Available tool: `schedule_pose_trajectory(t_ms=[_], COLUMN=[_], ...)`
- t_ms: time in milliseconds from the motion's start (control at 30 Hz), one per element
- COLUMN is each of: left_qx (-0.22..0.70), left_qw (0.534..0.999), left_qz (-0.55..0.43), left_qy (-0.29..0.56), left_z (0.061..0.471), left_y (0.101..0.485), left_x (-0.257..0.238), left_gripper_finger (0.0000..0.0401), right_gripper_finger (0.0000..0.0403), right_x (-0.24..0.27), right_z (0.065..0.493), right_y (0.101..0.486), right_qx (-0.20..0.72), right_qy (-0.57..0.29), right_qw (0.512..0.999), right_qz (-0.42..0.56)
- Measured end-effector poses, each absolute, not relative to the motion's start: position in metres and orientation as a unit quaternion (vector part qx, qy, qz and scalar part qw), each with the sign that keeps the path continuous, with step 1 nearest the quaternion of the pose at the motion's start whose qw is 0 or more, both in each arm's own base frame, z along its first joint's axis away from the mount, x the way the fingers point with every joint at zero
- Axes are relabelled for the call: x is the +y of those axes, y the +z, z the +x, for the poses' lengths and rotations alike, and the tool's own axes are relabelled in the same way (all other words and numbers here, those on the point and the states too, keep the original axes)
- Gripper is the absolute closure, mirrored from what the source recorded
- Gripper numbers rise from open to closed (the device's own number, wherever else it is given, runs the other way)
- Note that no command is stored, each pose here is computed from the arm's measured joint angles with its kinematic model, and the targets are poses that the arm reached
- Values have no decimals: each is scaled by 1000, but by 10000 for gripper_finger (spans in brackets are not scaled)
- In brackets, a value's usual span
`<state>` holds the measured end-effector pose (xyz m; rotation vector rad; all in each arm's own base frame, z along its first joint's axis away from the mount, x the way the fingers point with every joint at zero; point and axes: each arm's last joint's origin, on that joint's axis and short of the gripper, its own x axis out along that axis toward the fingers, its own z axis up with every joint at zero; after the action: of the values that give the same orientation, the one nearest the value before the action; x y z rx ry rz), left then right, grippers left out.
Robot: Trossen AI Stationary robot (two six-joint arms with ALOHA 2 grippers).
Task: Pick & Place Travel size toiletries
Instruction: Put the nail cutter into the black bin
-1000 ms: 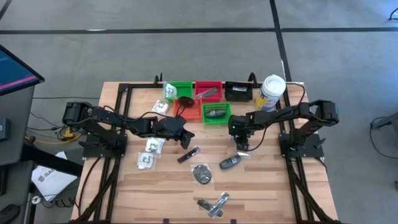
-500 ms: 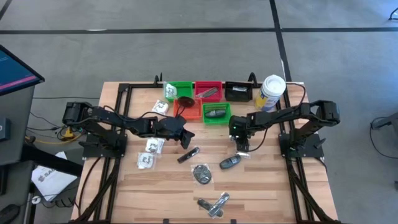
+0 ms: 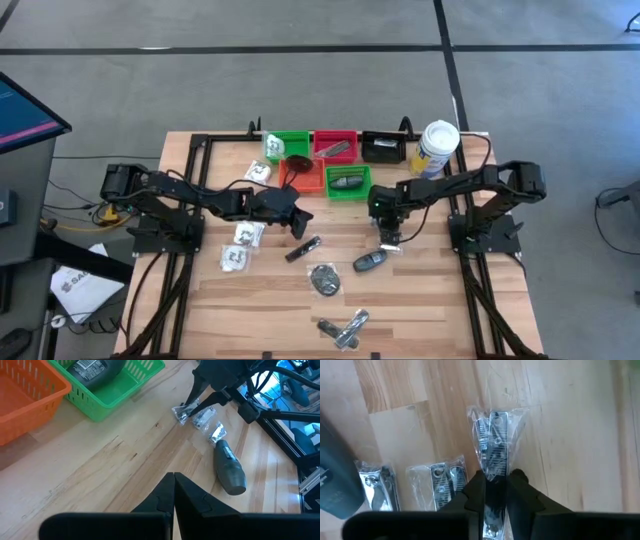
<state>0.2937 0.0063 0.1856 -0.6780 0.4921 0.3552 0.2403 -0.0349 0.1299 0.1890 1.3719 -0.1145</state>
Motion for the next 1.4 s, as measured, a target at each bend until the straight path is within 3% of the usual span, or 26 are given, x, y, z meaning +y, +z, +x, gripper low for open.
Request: schedule_pose_trajectory(t_ms=[133,367,667,1000,1400], left_qx=[237,236,234,234,232], left_qw=[898,899,899,899,898], left_qz=[-327,-327,-327,-327,-329], left_qy=[172,172,173,173,178], left_z=[294,294,294,294,294], left_y=[186,186,186,186,186], left_x=[6,6,6,6,11], left_gripper_finger=[401,401,401,401,401], right_gripper_finger=[340,360,346,357,356], right_x=[-36,-42,-63,-108,-186], right_z=[242,250,255,259,240], right_y=[139,163,188,236,299], right_qx=[655,673,675,645,556], right_qy=[-56,-48,-50,-72,-172], right_qw=[749,734,733,757,809], right_qz=[86,74,73,73,78])
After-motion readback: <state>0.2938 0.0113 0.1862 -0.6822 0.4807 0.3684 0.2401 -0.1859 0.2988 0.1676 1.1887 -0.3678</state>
